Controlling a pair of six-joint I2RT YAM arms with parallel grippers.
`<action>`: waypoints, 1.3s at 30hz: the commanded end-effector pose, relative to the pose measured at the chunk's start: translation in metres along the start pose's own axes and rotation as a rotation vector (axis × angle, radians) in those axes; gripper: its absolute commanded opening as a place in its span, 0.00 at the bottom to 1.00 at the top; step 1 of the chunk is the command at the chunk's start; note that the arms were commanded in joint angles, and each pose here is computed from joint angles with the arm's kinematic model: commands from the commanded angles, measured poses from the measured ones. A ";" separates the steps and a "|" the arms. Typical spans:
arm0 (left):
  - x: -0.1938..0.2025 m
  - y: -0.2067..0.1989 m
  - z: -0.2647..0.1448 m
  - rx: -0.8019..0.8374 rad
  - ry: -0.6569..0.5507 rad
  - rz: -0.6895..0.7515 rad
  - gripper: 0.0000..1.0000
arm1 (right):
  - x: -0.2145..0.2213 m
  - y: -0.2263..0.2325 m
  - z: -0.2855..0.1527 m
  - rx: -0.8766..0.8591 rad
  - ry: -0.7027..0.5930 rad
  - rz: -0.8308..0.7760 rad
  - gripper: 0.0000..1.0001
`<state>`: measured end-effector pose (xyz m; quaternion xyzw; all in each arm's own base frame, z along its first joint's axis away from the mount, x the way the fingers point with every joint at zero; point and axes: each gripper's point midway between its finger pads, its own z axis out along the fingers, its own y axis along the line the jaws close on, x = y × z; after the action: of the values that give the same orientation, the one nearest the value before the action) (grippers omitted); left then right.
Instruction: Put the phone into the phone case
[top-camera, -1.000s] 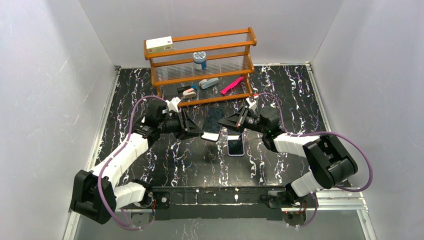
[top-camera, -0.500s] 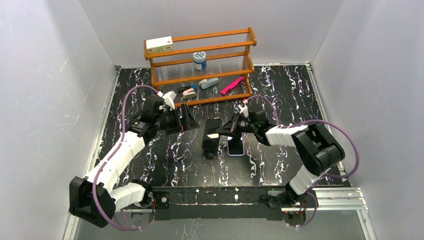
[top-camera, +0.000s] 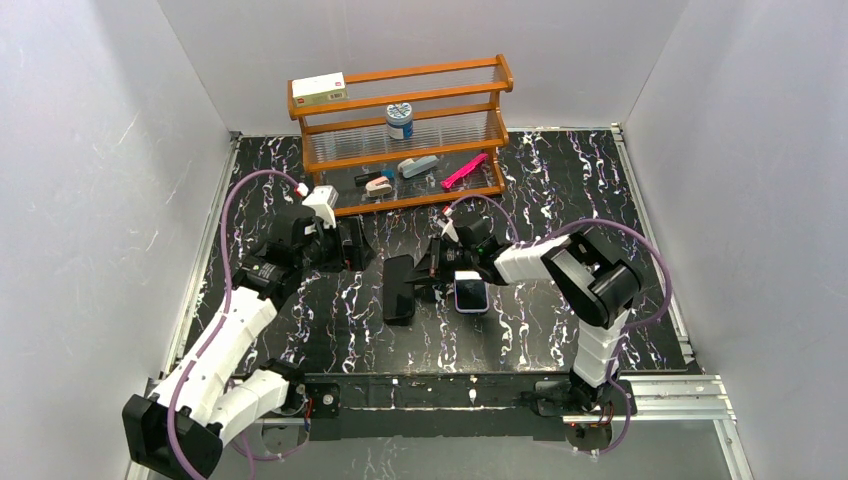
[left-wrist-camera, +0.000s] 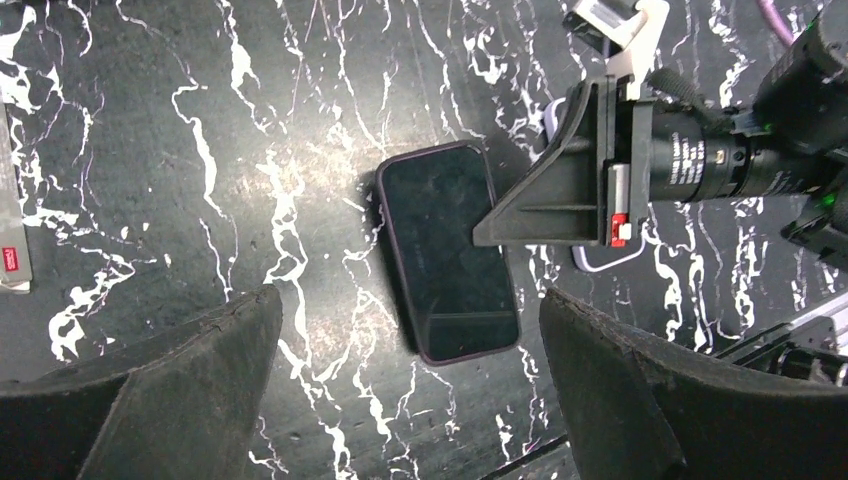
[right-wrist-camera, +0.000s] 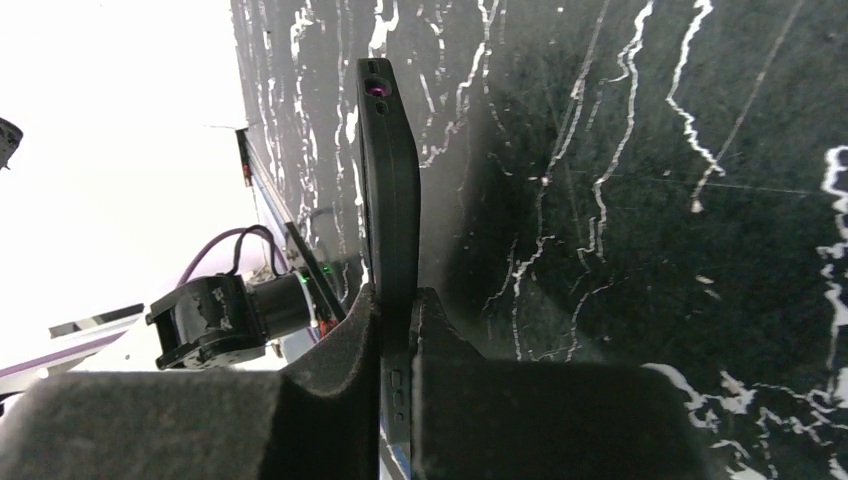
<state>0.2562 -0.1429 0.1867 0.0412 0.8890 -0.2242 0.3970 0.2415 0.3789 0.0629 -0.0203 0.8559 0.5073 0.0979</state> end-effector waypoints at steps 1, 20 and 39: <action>0.011 0.011 -0.001 -0.036 0.018 0.029 0.98 | -0.011 0.004 0.005 -0.002 -0.013 -0.040 0.12; -0.009 -0.015 0.002 0.065 -0.038 -0.097 0.98 | -0.040 0.034 -0.052 0.164 -0.173 -0.192 0.99; -0.065 -0.044 -0.016 0.160 -0.207 -0.186 0.98 | -0.052 0.098 -0.234 0.294 -0.688 -0.336 0.99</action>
<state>0.2752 -0.1663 0.2276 -0.0282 0.8526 -0.3063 0.4225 0.2464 0.2456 0.2546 -0.0004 0.8283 0.3628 0.4269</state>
